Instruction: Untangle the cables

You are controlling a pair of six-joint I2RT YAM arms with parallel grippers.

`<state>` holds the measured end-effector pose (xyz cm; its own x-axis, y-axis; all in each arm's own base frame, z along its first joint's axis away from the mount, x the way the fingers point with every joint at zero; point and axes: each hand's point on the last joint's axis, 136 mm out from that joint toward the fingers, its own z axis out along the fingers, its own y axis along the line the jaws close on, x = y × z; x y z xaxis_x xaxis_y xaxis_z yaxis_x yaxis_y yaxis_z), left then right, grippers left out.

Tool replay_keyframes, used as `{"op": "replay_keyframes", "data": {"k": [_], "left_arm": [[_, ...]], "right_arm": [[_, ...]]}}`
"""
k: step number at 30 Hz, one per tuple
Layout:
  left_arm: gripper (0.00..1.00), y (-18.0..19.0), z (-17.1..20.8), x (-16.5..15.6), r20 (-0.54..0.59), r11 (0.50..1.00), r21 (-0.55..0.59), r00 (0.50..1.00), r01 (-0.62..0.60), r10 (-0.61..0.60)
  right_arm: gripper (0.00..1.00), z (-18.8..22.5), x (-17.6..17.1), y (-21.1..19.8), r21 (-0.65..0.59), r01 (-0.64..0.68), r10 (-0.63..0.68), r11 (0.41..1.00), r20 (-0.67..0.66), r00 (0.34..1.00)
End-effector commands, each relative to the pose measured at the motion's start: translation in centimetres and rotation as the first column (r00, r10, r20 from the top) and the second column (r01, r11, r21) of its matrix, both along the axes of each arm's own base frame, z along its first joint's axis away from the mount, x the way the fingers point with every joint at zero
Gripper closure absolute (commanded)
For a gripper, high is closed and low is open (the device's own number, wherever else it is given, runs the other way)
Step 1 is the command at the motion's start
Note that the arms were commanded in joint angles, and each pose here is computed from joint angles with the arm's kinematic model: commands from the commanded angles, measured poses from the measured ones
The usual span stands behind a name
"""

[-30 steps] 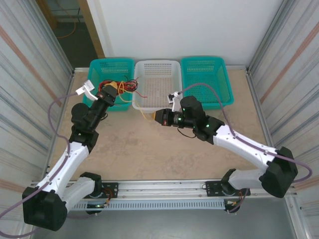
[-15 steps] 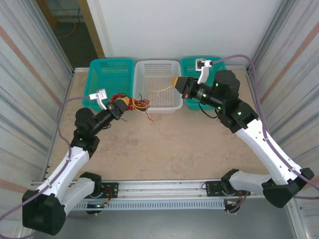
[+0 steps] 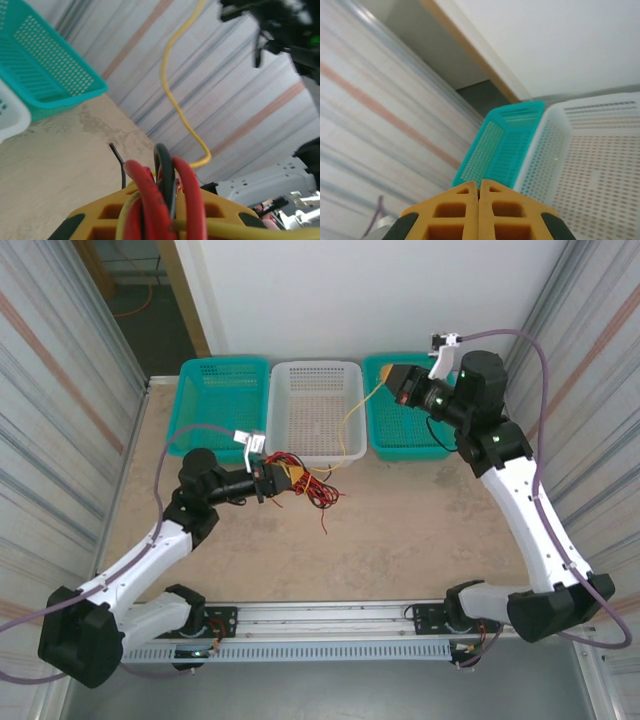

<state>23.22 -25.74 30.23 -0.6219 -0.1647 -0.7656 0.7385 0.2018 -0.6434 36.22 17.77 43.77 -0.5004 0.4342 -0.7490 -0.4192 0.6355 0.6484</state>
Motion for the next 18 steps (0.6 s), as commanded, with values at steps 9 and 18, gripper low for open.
{"op": "replay_keyframes", "data": {"k": [9, 18], "left_arm": [[1.0, -0.2, 9.0, -4.0, 0.175, 0.963, -0.166, 0.967, 0.213, -0.184], [1.0, 2.5, 20.6, -6.2, 0.35, 0.888, -0.38, 0.929, 0.258, -0.121]], "right_arm": [[1.0, -8.5, 6.7, -8.3, 0.012, 0.254, -0.243, 0.967, -0.247, 0.938], [1.0, -18.3, 5.8, -5.5, -0.048, 0.188, -0.192, 0.981, -0.399, 0.897]]}}
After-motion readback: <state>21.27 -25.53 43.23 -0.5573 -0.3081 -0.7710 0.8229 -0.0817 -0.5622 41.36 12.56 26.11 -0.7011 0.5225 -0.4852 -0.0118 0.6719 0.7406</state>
